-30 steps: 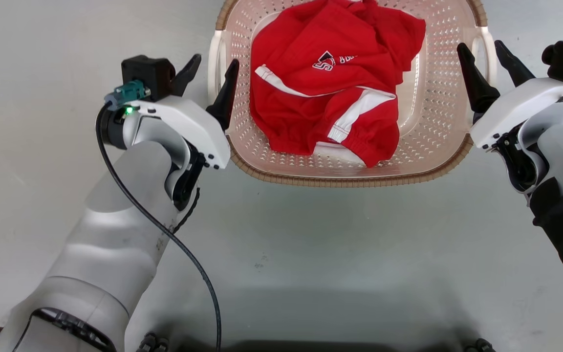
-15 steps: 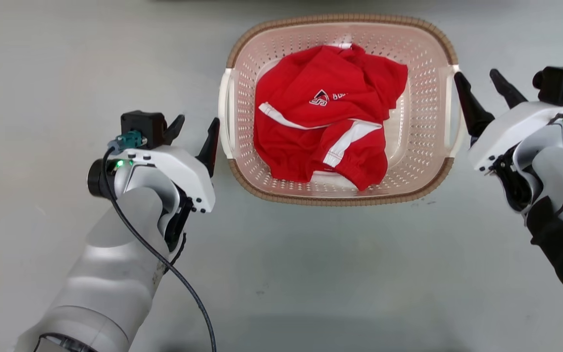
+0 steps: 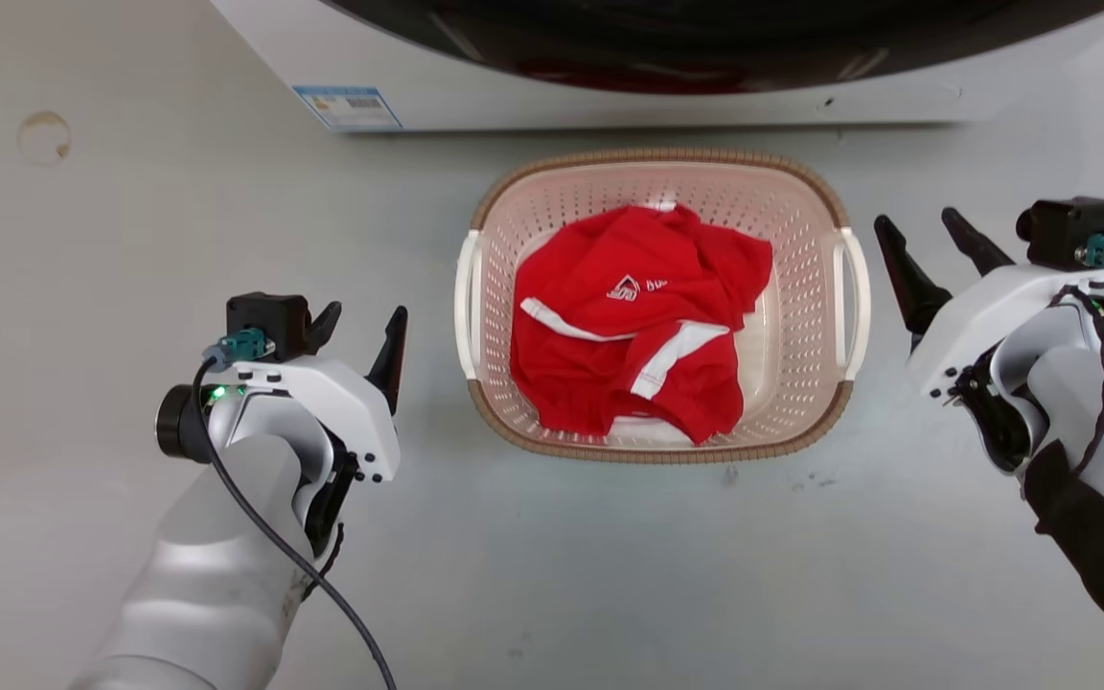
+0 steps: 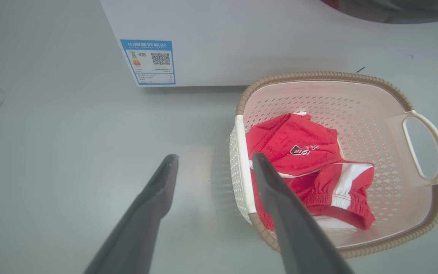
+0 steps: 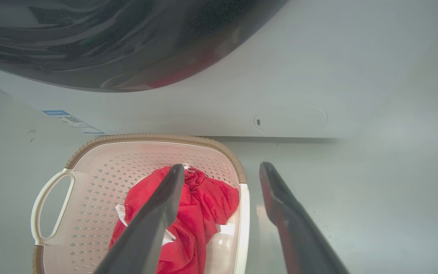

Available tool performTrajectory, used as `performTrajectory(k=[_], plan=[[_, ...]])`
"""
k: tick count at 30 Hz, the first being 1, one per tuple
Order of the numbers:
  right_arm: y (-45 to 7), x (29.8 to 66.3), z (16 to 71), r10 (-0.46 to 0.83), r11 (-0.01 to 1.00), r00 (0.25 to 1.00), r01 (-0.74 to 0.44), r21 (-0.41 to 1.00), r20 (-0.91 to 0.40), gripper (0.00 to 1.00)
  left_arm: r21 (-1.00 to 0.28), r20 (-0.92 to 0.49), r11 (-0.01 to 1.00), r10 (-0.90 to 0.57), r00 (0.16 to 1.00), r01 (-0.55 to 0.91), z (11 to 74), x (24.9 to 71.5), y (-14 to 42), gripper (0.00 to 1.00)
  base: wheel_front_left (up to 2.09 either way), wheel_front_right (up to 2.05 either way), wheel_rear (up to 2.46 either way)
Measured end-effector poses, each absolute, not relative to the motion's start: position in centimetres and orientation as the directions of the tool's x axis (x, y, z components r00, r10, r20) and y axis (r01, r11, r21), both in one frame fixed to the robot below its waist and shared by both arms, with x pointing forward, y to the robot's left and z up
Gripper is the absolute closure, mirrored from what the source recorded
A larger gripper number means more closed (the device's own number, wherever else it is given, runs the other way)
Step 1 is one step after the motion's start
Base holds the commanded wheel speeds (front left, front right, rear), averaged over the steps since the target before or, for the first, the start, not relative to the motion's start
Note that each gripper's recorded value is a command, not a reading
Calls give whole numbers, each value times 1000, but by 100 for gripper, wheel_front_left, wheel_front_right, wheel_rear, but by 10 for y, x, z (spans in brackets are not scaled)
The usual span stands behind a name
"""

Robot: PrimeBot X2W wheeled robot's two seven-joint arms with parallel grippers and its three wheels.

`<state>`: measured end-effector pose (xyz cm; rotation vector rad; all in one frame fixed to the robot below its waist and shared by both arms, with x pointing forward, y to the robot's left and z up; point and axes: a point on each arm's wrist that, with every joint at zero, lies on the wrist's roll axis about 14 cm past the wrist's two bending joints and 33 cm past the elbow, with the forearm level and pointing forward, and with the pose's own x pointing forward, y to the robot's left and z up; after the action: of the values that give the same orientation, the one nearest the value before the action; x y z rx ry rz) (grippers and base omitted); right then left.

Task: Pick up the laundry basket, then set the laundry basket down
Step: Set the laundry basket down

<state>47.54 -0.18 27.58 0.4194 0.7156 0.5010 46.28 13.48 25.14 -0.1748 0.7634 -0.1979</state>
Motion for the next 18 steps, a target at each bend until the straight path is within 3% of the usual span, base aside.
performTrajectory(k=[18], plan=[[11, 433, 377, 612, 765, 708, -419, 489, -351, 0, -213, -492, 970, -210, 845, 117, 342, 416, 151, 0, 0, 0, 0]])
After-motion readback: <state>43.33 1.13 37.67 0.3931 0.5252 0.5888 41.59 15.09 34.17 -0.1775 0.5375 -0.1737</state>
